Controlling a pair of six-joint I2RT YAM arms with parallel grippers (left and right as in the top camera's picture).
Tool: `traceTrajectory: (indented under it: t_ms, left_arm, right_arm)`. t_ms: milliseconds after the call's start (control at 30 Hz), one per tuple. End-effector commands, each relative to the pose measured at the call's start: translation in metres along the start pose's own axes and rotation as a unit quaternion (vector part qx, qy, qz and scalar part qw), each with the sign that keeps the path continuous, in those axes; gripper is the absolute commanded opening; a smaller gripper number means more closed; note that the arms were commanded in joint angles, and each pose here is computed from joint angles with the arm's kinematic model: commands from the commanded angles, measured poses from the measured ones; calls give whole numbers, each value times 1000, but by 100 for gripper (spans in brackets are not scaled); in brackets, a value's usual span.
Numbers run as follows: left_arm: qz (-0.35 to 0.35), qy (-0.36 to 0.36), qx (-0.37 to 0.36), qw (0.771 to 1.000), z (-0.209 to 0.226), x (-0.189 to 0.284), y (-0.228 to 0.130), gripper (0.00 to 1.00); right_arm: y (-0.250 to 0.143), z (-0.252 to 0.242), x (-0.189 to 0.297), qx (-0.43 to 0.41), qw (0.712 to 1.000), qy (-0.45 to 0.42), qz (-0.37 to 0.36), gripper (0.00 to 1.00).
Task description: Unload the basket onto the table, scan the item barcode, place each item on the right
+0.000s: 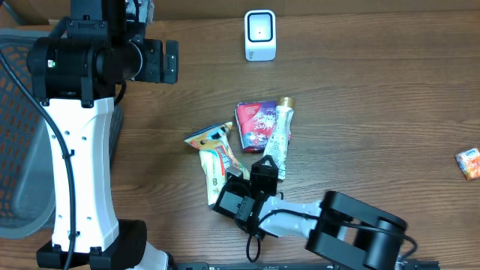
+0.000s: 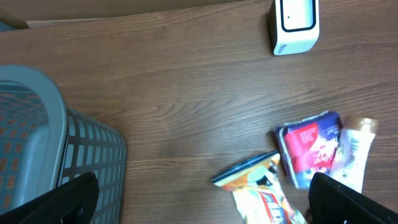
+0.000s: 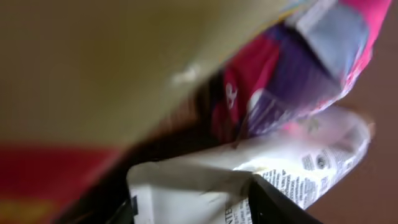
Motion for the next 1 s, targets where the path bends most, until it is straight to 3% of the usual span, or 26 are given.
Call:
traceTrajectory:
  t_ms: [0,133,300,500,667,800,967]
  left_arm:
    - [-2,3,-5,1000,1,-2,2,100]
    - [-2,3,-5,1000,1,-2,2,100]
    - [-2,3,-5,1000,1,-2,2,100]
    - [-2,3,-5,1000,1,-2,2,100]
    - [-2,3,-6,1000,1,-2,2,100]
    - [-2,3,-5,1000,1,-2,2,100]
    - [-2,3,-5,1000,1,-2,2,100]
  right_arm:
    - [-8,36,-21,84,995,51,12,15]
    - [-17,28,-30,68,996,30,39,4]
    - [-28,-7,-27,24,992,-81,92,4]
    - [-14,-30,14,-26,993,-103,58,4]
    - [-9,-31,55,-105,994,28,32,4]
    - [-10,-31,87,-183,968,167,47,4]
    - [0,-23,115,-217,932,288,21,4]
Point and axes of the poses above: each gripper's point midway between its finger pads, its own x axis back along the fingers, its own z axis along the line the jaws close on, y = z × x, the point moved 3 cm from there along x, back along the fingers, and after that the axes turned 7 degrees about x, right-handed, at the moved point
